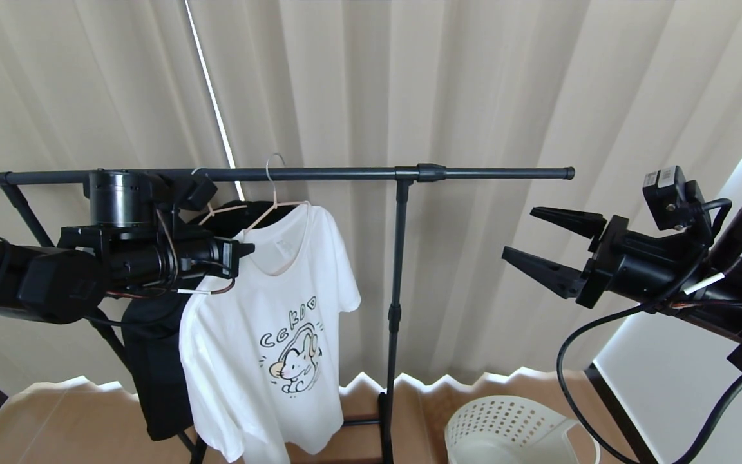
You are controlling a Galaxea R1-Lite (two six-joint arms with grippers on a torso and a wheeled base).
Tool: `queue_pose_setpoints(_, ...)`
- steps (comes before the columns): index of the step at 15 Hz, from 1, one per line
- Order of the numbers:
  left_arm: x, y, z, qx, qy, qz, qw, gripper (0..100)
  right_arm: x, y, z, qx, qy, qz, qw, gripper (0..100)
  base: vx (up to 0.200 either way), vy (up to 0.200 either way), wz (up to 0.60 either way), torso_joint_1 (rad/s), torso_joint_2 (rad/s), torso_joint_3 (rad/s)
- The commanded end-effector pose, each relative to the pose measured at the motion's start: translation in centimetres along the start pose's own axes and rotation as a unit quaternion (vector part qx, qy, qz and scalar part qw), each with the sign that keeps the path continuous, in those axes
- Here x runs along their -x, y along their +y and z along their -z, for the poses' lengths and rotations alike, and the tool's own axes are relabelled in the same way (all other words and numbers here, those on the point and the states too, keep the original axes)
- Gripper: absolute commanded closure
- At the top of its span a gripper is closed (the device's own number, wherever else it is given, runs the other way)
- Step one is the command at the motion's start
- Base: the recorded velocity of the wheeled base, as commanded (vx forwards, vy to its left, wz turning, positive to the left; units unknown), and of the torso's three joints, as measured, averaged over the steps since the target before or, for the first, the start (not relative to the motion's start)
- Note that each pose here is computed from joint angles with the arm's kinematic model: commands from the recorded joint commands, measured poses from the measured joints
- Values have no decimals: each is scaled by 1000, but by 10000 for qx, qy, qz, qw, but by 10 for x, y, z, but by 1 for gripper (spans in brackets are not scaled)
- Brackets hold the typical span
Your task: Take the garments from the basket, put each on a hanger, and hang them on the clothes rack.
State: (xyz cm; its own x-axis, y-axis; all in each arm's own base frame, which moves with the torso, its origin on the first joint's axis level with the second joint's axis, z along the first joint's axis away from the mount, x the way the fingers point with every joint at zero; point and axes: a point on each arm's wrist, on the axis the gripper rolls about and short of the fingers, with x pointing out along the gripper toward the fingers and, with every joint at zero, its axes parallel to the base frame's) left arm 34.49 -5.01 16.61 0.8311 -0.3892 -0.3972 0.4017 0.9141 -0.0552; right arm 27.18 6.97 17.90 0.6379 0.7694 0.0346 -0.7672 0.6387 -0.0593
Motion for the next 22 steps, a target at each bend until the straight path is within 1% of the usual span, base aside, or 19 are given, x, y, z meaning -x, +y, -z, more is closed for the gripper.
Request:
queue_pose_setpoints(1,-2,0,2,6,35,8,10000,100,-1,0,1,-1,5,-12,10000,0,0,0,0,0,0,0)
queue_pose_setpoints(5,-6,-4,4,-13,83,67,9999,100,1,1,0,8,-6,-4,10000,0,0,0,0,0,0,0)
queue_pose_setpoints(7,-8,-5,5,-19,107,96,9999,100,3,3,-4,59,-60,-2,10000,0,0,0,0,0,0,0)
queue_pose_setpoints(9,-8,-5,6,-15,122,89,9999,100,4,3,-6,74,-78,-2,9999,0,0,0,0,0,0,0)
queue_pose_setpoints(13,-20,-2,12,24,233,96,9997,100,4,3,-6,83,-90,-1,9999,0,0,0,0,0,0,0)
queue_pose_setpoints(18,-33,-2,11,8,235,131,9996,100,2,2,-5,74,-78,-2,9999,0,0,0,0,0,0,0)
queue_pose_setpoints(22,-35,-4,11,-5,237,159,9996,100,3,2,-6,79,-84,-2,9999,0,0,0,0,0,0,0)
